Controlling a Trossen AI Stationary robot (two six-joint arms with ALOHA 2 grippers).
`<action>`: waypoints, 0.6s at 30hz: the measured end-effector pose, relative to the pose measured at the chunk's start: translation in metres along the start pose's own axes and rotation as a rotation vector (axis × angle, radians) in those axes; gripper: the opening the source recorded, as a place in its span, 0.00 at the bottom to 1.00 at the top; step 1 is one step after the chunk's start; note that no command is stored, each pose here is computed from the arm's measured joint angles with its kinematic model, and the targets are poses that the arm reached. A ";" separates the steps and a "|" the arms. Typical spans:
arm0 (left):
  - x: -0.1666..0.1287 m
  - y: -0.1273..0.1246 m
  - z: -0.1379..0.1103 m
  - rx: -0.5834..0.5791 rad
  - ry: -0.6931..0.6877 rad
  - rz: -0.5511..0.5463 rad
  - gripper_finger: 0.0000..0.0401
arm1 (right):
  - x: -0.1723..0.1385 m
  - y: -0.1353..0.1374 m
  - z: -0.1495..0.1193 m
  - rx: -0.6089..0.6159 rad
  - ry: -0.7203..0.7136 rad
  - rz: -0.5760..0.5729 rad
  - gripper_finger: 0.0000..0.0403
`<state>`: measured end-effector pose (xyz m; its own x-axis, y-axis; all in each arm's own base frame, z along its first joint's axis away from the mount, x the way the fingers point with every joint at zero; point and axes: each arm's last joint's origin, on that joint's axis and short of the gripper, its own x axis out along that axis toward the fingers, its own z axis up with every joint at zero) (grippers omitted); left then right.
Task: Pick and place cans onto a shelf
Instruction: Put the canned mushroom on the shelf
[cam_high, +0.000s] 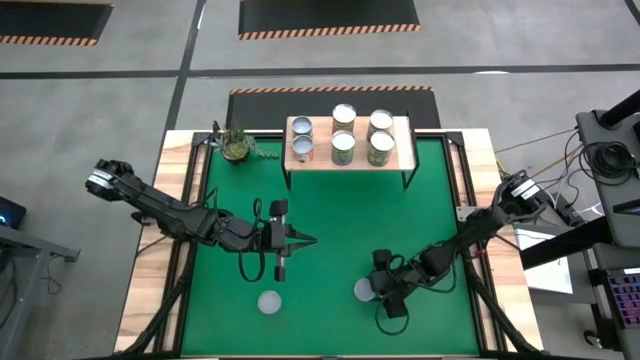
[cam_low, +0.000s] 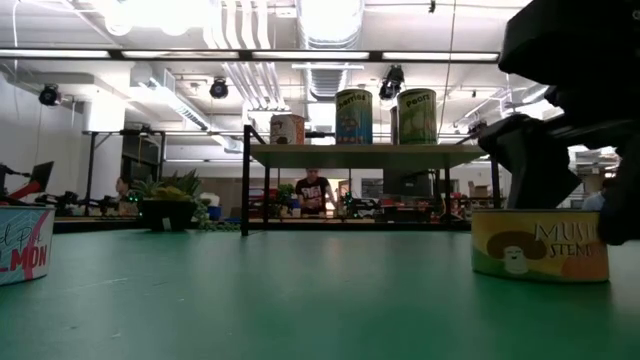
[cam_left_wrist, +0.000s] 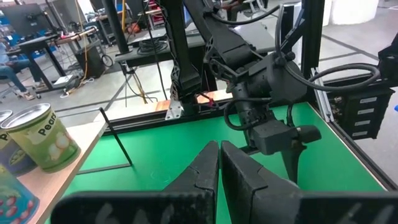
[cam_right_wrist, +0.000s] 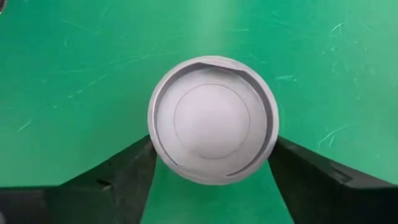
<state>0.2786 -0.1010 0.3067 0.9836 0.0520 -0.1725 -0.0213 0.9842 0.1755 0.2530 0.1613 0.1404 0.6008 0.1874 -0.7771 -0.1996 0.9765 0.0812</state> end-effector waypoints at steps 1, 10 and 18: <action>0.000 0.000 0.000 0.002 0.000 0.000 0.00 | 0.000 0.000 0.000 -0.002 -0.002 0.001 0.67; 0.000 0.000 0.000 0.006 0.001 0.000 0.00 | -0.018 -0.003 0.008 0.000 -0.036 0.008 0.54; 0.000 0.000 0.000 0.030 0.000 0.000 0.00 | -0.070 -0.022 0.022 0.051 -0.113 -0.019 0.54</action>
<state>0.2785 -0.1010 0.3068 0.9836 0.0520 -0.1725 -0.0159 0.9787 0.2045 0.2323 0.1288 0.2067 0.6878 0.1773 -0.7039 -0.1498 0.9835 0.1013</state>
